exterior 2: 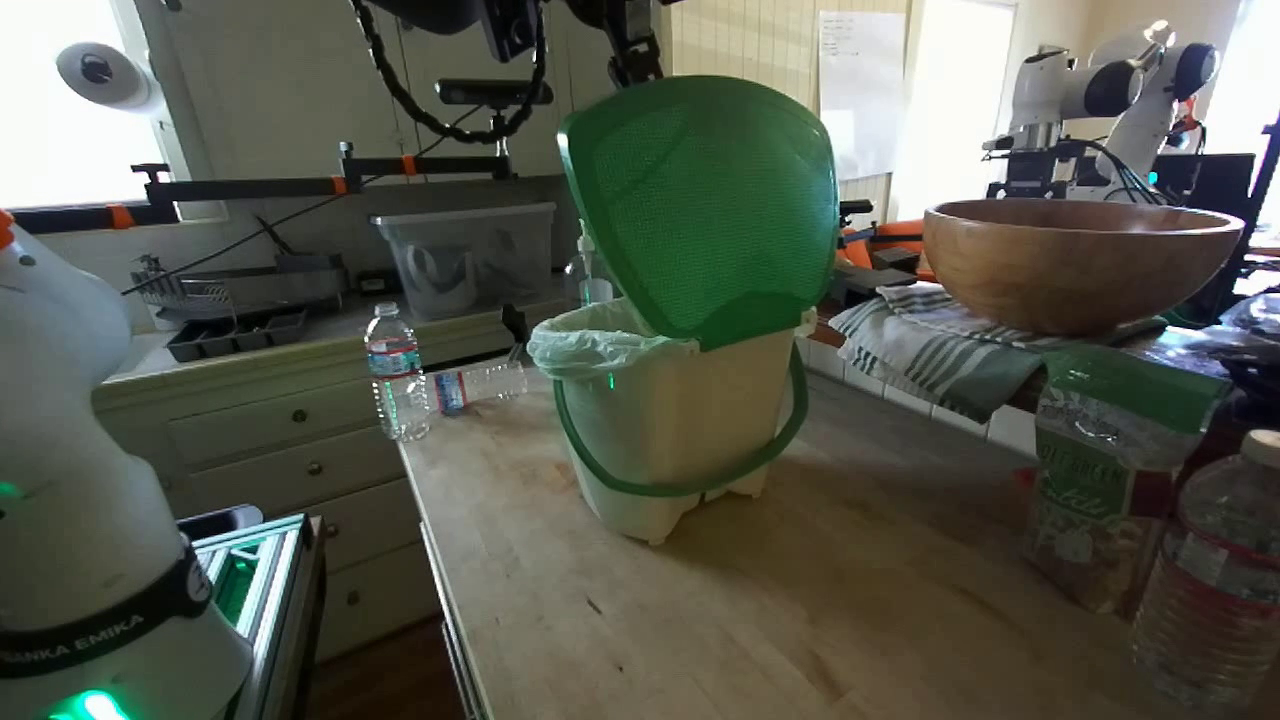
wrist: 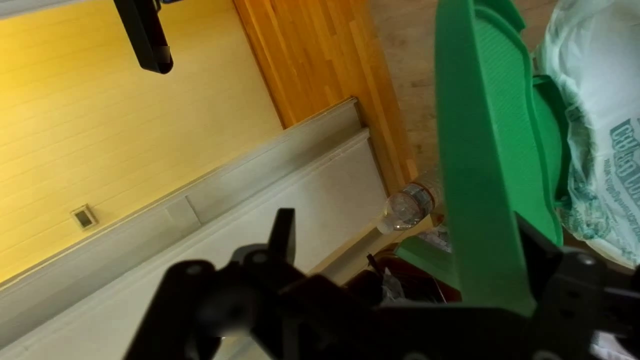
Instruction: Open the lid of the bin
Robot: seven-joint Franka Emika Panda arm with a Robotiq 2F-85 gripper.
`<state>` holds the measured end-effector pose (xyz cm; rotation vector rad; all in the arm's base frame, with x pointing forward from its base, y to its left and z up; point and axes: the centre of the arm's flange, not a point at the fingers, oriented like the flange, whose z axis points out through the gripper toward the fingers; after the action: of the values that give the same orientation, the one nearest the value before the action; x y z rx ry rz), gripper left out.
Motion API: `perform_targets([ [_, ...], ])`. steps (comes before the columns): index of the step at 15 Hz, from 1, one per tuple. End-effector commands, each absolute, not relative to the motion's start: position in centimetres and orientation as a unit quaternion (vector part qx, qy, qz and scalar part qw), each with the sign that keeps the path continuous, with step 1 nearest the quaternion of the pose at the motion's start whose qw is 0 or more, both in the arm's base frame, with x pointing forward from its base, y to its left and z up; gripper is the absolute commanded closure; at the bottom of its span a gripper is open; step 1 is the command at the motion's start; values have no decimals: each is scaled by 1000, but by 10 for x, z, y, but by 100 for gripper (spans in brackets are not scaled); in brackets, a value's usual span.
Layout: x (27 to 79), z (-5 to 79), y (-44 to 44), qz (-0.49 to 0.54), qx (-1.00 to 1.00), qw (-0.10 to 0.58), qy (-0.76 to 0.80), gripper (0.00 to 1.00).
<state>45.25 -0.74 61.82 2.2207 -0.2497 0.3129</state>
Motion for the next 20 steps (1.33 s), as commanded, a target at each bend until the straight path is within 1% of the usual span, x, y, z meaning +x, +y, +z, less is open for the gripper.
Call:
perform_targets([
  [1, 444, 628, -13, 130, 893, 418, -106, 0],
  [10, 440, 630, -21, 129, 894, 413, -119, 0],
  [20, 428, 637, 0, 149, 898, 399, -107, 0],
])
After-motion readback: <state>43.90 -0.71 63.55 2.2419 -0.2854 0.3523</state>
